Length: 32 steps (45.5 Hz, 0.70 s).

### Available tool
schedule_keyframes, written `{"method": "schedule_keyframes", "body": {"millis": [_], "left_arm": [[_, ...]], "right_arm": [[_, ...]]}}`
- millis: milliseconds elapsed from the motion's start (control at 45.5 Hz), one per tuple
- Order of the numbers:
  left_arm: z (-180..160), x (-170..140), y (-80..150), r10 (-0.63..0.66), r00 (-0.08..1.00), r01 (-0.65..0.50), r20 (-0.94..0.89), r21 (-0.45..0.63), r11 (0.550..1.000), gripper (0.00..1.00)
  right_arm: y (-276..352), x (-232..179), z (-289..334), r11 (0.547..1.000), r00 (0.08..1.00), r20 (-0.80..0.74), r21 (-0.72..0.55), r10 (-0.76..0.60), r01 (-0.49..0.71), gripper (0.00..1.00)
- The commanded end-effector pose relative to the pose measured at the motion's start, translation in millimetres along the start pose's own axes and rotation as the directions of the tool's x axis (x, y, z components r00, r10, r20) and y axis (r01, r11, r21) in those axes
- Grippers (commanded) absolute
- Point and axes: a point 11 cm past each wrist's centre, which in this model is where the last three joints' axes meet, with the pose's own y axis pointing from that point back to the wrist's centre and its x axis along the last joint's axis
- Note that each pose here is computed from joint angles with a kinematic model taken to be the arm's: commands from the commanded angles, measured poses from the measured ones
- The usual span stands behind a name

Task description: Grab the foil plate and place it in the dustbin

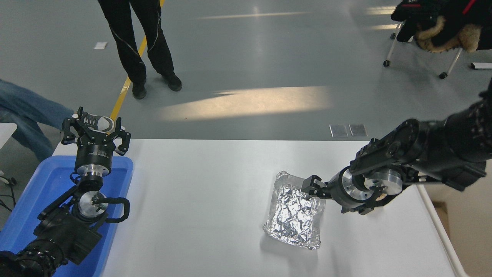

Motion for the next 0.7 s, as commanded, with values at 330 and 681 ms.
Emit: {"method": "schedule_keyframes", "body": {"millis": [330,681], "left_arm": [[0,-1,-1,-0.002,1.0,0.002,-0.001,-0.001,1.0,0.99],[0,0,0,0.001,1.0,-0.001,0.0,0.0,1.0,0.99]], "right_arm": [[-70,-16,2,0.996,0.997,0.024,0.038,0.076,-0.077,0.9],[-73,-10,4,0.994,0.995,-0.01,0.041,0.103,-0.102,0.9]]}}
